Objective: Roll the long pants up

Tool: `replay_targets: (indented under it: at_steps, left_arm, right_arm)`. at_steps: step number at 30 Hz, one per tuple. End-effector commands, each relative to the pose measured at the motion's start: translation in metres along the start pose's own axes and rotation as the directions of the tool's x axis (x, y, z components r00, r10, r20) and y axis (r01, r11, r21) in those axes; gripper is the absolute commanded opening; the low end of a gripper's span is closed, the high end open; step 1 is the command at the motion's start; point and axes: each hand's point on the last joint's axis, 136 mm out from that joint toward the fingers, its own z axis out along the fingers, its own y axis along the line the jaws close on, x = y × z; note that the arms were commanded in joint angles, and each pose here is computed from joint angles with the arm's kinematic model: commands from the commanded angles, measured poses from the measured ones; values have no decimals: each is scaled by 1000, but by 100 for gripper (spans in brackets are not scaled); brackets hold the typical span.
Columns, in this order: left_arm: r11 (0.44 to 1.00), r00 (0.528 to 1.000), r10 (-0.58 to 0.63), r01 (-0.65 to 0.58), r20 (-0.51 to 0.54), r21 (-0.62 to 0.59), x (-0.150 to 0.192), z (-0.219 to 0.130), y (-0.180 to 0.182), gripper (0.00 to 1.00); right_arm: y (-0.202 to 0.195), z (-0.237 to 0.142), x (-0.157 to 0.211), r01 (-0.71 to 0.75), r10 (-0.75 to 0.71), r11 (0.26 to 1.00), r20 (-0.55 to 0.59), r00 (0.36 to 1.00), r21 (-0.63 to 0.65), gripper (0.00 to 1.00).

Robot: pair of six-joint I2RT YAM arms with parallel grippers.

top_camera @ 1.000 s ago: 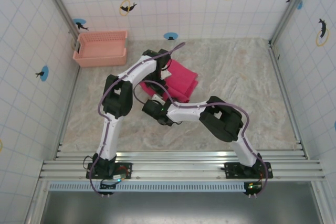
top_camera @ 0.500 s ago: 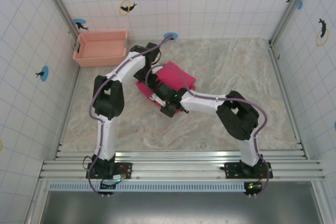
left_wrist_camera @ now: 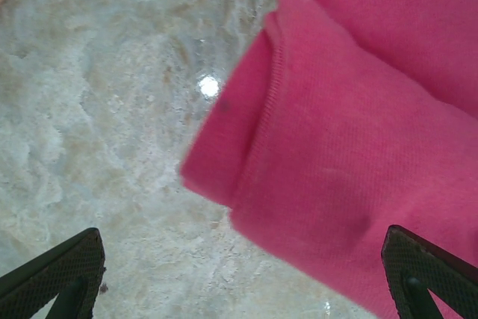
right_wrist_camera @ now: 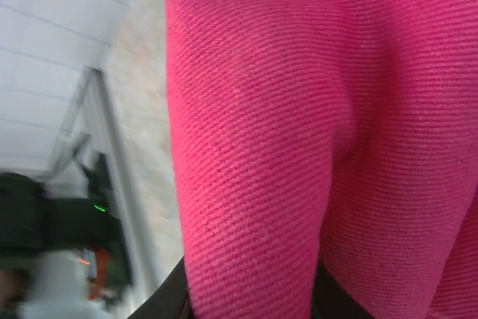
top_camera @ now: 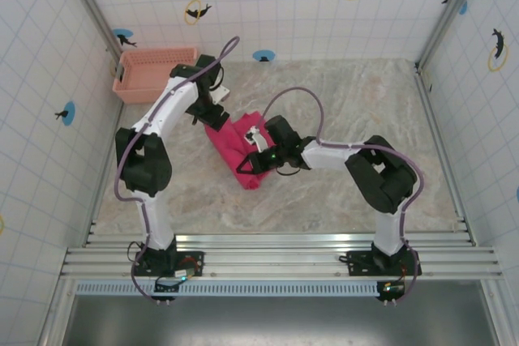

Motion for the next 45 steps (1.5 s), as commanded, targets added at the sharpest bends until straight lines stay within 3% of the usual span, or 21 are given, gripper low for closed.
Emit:
replay_targets:
  at_steps: [1, 4, 7, 10, 18, 28, 34, 45]
  left_arm:
    - [1000, 1000, 11, -11, 17, 21, -1, -7, -6, 98]
    - [999, 999, 26, -27, 18, 24, -2, -6, -13, 97]
    - [999, 999, 44, -44, -6, 24, -2, 0, -19, 97]
    - [998, 998, 56, -55, -24, 37, -2, 4, -24, 97]
    - [998, 996, 61, -60, -69, 17, -15, 28, -26, 97]
    - [997, 999, 51, -50, -19, 53, -69, 60, -60, 98]
    - [991, 989, 102, -93, -104, 92, -79, 105, -90, 98]
    - [962, 942, 272, -264, -195, 66, -68, 149, -141, 97]
  right_arm:
    - [43, -15, -49, -95, 147, 946, 149, 978, -311, 24]
    - [18, -35, -80, -218, 367, 861, 264, 892, -460, 24]
    - [-14, -36, -83, -275, 461, 815, 285, 840, -510, 22]
    - [-34, -28, -76, -294, 472, 827, 307, 827, -479, 23]
    - [-43, -23, -80, -309, 489, 823, 316, 813, -477, 24]
    - [-65, -7, -57, -392, 540, 801, 264, 799, -452, 25]
    - [-67, 8, -41, -426, 557, 794, 240, 795, -433, 35]
    - [-77, 30, -18, -482, 594, 782, 239, 769, -395, 51]
